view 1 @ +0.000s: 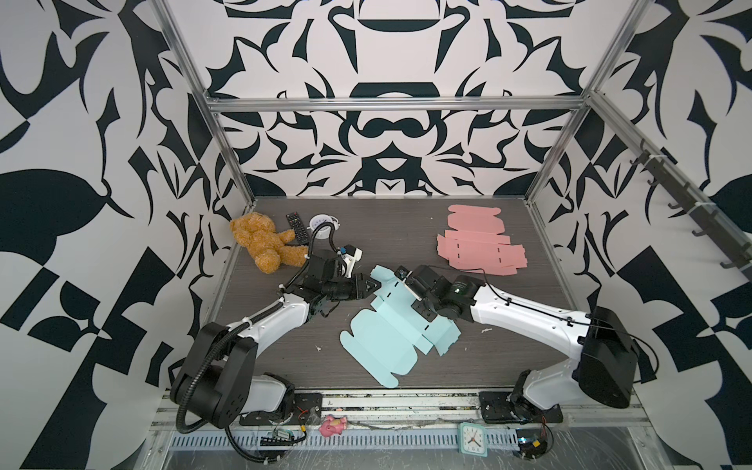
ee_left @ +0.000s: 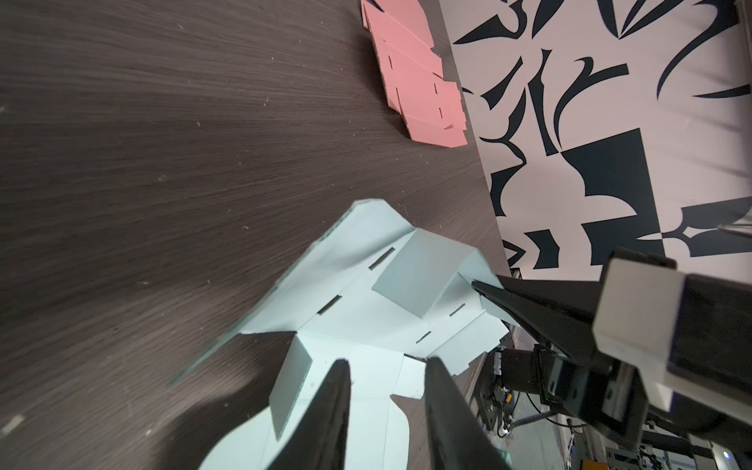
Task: Fold the paper box
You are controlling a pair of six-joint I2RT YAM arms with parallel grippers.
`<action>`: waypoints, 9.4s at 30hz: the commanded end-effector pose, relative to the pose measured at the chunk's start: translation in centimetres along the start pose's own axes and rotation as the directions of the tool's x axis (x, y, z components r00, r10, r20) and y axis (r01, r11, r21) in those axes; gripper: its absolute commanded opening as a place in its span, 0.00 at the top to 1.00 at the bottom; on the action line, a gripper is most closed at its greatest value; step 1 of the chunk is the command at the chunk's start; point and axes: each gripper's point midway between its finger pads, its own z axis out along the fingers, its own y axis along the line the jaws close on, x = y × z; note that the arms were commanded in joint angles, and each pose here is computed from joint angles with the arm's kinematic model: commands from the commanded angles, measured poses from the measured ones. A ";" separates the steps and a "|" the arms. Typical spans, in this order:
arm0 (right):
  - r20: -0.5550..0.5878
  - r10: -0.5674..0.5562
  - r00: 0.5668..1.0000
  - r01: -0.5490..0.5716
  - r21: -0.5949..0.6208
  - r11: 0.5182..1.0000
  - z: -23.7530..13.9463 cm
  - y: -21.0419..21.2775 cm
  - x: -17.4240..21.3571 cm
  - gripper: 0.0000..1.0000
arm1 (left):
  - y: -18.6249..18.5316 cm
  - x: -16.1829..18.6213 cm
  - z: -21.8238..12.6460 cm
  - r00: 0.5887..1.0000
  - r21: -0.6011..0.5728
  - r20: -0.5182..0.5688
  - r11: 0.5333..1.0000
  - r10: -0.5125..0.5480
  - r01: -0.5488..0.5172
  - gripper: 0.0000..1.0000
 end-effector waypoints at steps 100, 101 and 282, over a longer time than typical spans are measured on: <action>0.010 -0.610 0.793 0.540 0.454 0.709 2.7 1.6 -5.4 1.00 | 10.3 -1.6 0.3 0.963 -0.054 0.041 0.962 -0.267 0.269 0.66; 0.011 -0.609 0.793 0.539 0.455 0.709 2.7 1.6 -5.5 1.00 | 10.1 -1.6 0.1 0.964 -0.051 0.042 0.963 -0.262 0.264 0.65; -0.106 0.702 0.704 -0.561 -0.689 0.458 3.4 5.8 -6.4 0.49 | 5.0 4.5 3.6 0.749 -0.441 0.183 0.734 0.637 -0.517 0.86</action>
